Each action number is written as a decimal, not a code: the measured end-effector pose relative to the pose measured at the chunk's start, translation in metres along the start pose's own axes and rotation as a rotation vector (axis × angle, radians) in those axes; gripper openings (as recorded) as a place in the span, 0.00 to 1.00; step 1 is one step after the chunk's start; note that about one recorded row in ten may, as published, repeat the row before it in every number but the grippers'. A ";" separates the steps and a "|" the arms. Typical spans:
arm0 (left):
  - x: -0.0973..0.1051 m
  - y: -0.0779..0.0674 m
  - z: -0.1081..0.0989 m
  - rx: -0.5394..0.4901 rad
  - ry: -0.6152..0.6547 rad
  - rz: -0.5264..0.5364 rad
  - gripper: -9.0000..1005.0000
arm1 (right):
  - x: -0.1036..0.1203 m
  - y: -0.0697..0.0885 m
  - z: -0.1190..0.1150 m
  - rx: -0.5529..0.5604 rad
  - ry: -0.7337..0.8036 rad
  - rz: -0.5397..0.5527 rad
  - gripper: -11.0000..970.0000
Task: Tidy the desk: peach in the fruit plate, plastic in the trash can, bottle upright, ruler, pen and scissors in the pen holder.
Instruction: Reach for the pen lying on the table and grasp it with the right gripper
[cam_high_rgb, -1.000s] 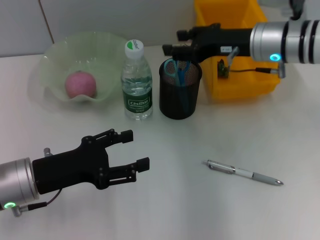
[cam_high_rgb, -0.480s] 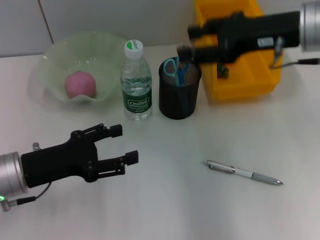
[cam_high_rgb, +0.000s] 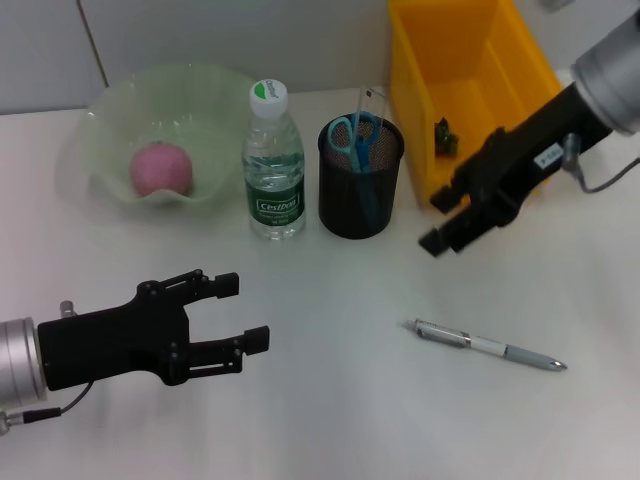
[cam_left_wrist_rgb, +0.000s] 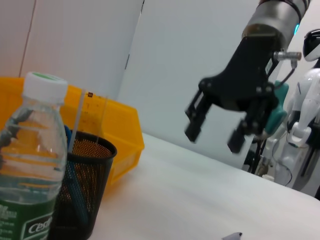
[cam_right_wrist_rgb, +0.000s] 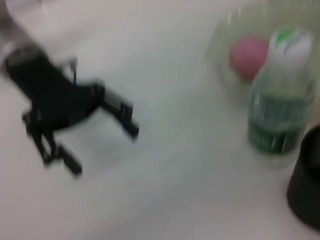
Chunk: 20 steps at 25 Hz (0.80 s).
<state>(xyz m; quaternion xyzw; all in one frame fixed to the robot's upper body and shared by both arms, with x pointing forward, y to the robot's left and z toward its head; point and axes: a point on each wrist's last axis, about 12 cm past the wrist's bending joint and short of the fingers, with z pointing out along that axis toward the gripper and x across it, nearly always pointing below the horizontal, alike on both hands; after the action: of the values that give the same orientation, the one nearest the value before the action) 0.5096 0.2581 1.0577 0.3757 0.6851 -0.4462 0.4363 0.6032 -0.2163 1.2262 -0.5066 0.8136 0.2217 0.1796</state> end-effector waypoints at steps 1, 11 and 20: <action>0.000 0.000 0.000 -0.001 0.002 0.003 0.86 | -0.002 0.000 0.003 0.004 0.036 -0.003 0.67; -0.001 0.003 0.003 -0.023 0.005 0.010 0.86 | -0.015 0.013 0.052 0.021 0.309 -0.103 0.66; -0.002 0.006 0.001 -0.034 0.009 0.007 0.86 | -0.008 0.011 0.077 0.050 0.413 -0.104 0.66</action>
<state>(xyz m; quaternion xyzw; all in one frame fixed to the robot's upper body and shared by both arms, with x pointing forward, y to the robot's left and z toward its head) 0.5158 0.2585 1.0578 0.3726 0.6931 -0.4313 0.4412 0.6015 -0.1648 1.1680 -0.5778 0.8113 0.0833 0.0329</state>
